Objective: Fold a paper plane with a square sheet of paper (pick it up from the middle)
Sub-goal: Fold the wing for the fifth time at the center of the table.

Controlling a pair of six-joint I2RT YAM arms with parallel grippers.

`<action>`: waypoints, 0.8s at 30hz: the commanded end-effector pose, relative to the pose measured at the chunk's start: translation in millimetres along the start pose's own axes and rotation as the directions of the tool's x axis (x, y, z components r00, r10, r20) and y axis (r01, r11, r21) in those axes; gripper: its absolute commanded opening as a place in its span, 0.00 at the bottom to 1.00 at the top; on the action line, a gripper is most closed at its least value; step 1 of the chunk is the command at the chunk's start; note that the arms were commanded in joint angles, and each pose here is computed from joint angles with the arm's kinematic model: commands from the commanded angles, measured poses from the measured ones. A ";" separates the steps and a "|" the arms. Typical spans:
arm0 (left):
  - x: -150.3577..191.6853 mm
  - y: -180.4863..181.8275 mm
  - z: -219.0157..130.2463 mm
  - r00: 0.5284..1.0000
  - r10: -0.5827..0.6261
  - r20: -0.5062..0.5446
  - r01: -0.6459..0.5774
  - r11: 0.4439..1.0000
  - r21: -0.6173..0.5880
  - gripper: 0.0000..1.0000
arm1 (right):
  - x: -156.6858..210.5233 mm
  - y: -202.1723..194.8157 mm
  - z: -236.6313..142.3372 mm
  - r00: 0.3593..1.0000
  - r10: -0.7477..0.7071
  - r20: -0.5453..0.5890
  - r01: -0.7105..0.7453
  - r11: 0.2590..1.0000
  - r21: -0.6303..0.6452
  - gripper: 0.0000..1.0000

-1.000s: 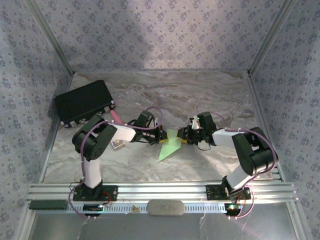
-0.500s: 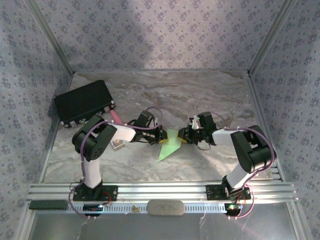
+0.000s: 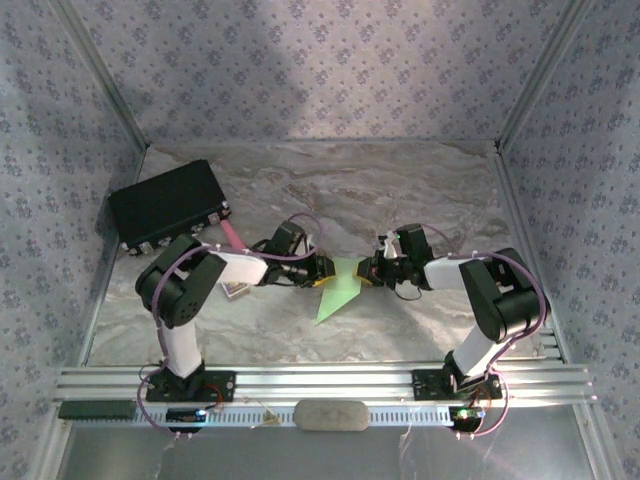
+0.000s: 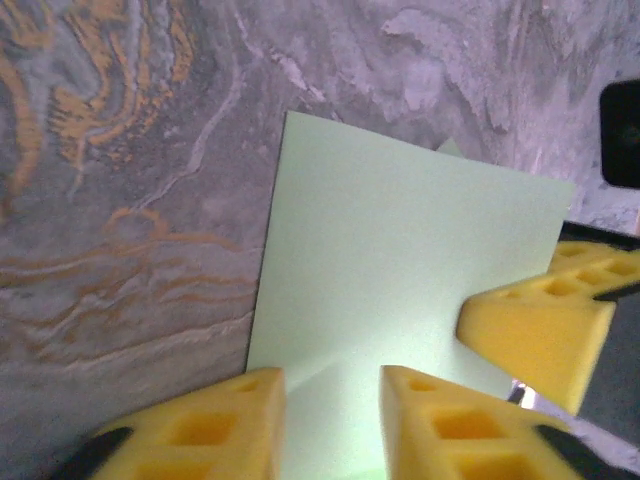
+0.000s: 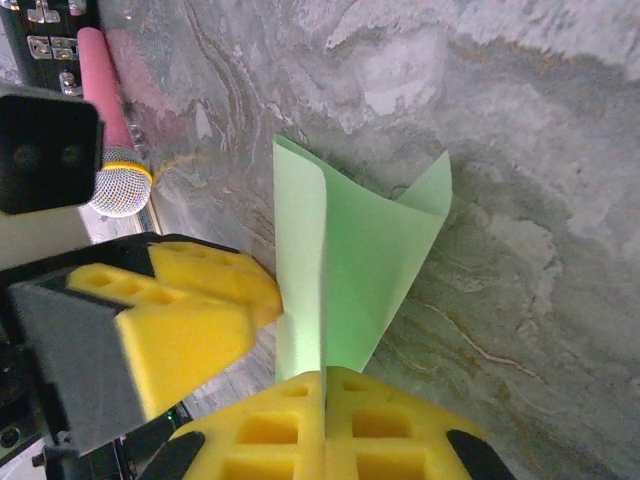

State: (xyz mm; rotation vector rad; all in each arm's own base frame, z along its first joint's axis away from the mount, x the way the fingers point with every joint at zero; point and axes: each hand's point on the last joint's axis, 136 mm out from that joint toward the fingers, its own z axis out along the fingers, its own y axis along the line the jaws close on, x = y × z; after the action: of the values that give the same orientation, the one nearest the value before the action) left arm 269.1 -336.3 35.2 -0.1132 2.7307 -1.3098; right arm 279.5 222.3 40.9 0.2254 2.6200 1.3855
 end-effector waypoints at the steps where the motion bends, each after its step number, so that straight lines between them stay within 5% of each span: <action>1: -2.7 -4.2 -19.0 0.994 0.081 0.070 -0.077 0.995 -0.062 0.41 | 2.9 0.7 -5.7 1.000 0.017 0.003 -0.017 1.000 0.000 0.05; 16: 42.2 -28.8 -48.6 0.860 0.499 0.103 -0.459 0.846 -0.271 0.49 | -1.4 2.8 -12.2 0.987 0.150 0.056 -0.150 0.989 0.006 0.02; 24: 79.2 -35.2 -29.6 0.731 0.682 -0.021 -0.645 0.682 -0.344 0.51 | -3.2 6.5 -13.9 0.983 0.176 0.058 -0.177 0.984 0.012 0.02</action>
State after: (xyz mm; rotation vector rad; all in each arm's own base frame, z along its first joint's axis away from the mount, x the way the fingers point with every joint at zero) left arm 186.6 -342.2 77.0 0.5955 2.5073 -0.7440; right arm 278.1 215.8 49.0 0.4581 2.6206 1.3952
